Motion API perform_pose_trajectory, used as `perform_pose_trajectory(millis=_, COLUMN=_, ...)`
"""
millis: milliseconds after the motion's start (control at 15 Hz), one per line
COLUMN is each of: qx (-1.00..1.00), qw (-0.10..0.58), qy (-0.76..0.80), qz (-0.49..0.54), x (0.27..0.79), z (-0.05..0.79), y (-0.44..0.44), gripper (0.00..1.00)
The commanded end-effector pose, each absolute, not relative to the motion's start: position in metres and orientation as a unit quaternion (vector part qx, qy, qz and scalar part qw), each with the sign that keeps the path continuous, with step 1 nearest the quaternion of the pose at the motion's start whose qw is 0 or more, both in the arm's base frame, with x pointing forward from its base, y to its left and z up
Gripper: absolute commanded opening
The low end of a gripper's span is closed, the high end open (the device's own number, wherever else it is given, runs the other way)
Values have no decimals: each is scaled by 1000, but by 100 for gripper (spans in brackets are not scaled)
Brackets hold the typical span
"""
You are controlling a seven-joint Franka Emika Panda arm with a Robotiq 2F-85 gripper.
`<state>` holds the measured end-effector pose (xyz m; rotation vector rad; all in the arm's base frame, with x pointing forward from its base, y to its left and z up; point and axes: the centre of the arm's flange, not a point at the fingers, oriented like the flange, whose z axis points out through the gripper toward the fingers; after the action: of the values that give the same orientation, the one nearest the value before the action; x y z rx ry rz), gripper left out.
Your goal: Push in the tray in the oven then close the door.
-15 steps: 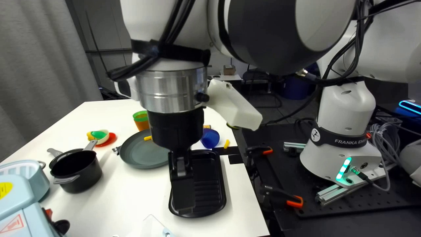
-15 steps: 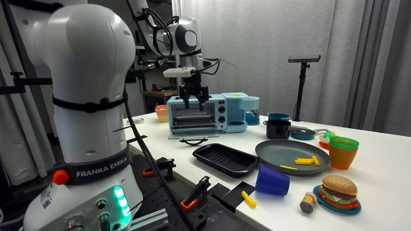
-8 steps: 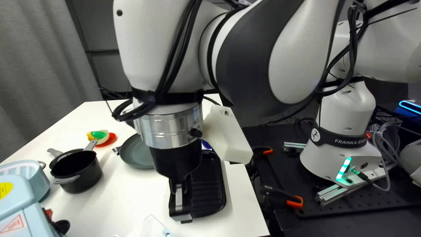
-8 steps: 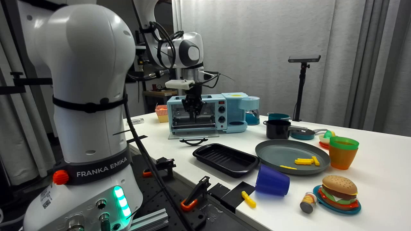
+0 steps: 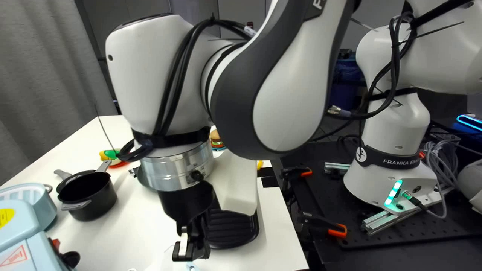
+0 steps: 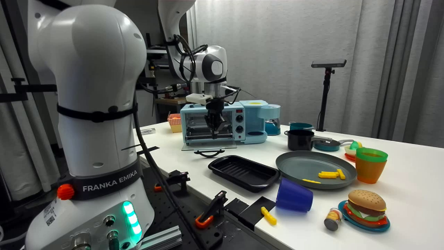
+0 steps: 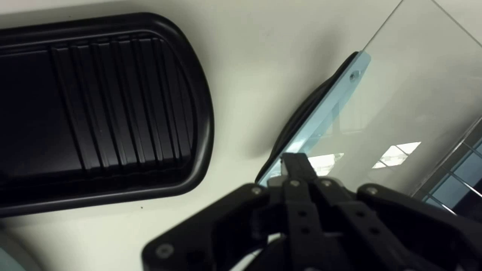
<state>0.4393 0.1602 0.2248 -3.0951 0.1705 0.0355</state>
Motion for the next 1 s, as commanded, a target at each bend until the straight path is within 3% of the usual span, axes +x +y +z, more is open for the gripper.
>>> perform_pose_trajectory(millis=0, qx=-996, qw=17, qy=92, qz=5, x=460, z=211, y=166, gripper=0)
perform_pose_trajectory(millis=933, qx=-988, qw=10, qy=153, qz=18, x=490, z=176, y=178, gripper=0)
